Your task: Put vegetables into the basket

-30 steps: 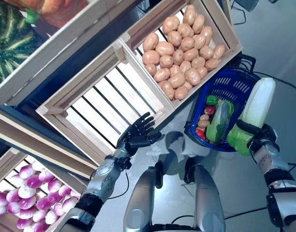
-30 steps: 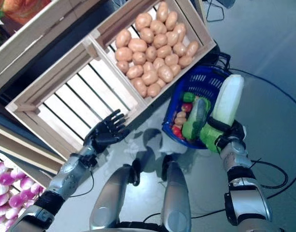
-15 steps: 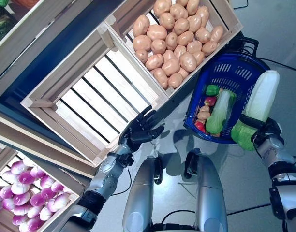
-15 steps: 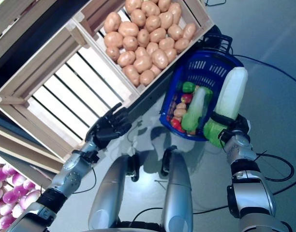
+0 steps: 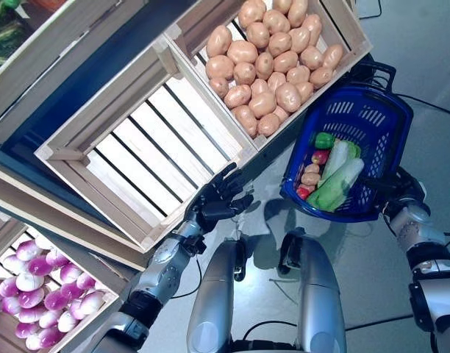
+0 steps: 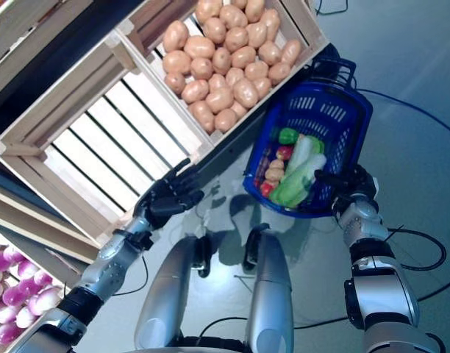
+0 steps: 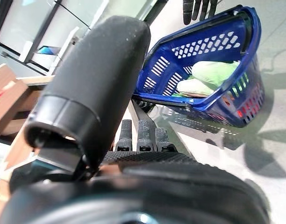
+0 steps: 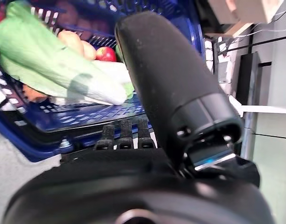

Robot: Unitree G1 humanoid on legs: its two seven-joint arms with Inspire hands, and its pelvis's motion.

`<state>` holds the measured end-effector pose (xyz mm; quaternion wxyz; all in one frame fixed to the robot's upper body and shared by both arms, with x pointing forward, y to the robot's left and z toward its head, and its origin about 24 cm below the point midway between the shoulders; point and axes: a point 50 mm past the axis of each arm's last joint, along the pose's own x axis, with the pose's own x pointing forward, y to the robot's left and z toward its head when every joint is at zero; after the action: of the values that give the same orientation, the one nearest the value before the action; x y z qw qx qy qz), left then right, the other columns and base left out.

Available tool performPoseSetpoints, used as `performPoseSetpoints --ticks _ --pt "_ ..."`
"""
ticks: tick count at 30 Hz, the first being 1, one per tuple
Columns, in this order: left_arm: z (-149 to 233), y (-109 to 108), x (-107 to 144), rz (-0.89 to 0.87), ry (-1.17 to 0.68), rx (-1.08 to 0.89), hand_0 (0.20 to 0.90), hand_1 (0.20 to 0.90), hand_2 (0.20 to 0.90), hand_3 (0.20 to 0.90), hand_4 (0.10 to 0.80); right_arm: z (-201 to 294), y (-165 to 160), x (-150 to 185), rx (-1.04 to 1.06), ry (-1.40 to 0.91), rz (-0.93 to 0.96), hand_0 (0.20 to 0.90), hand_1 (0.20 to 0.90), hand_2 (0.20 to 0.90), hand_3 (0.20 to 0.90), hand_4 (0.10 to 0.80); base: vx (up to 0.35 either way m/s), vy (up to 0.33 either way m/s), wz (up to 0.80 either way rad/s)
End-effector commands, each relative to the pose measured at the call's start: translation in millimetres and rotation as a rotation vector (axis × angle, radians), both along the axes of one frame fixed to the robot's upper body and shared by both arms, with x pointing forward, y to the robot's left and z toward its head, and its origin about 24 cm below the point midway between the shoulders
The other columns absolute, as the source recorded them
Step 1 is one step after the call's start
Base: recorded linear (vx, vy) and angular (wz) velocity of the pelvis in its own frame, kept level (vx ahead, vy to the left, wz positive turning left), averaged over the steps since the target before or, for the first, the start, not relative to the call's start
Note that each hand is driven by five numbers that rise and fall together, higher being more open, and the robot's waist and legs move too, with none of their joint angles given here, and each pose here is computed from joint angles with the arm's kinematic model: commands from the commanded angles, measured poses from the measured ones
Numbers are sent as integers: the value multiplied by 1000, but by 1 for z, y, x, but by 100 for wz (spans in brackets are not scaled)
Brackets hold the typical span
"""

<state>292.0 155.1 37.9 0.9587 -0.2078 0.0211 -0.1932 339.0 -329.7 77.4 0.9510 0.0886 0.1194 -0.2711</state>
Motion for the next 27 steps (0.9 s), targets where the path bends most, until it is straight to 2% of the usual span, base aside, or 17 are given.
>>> performPoseSetpoints --ticks 1,7,15,21,27 --pt "29 -2 -5 -23 -176 -96 900 900 900 900 800 59 -12 12 -140 -174 33 900 900 900 900 800 29 37 4" --pt "26 2 -6 -11 -167 -94 900 900 900 900 800 55 -4 15 -133 -166 72 900 900 900 900 800 21 37 0" --pt "11 6 -7 11 -100 -57 900 900 900 900 800 11 14 8 -35 -84 114 900 900 900 900 800 52 35 -4" --pt "-7 7 -10 25 -31 -10 900 900 900 900 800 -35 47 -4 66 -32 159 900 900 900 900 800 94 21 -8" --pt "-45 5 -24 57 102 80 900 900 900 900 800 -83 82 -31 84 20 224 900 900 900 900 800 142 26 -5"
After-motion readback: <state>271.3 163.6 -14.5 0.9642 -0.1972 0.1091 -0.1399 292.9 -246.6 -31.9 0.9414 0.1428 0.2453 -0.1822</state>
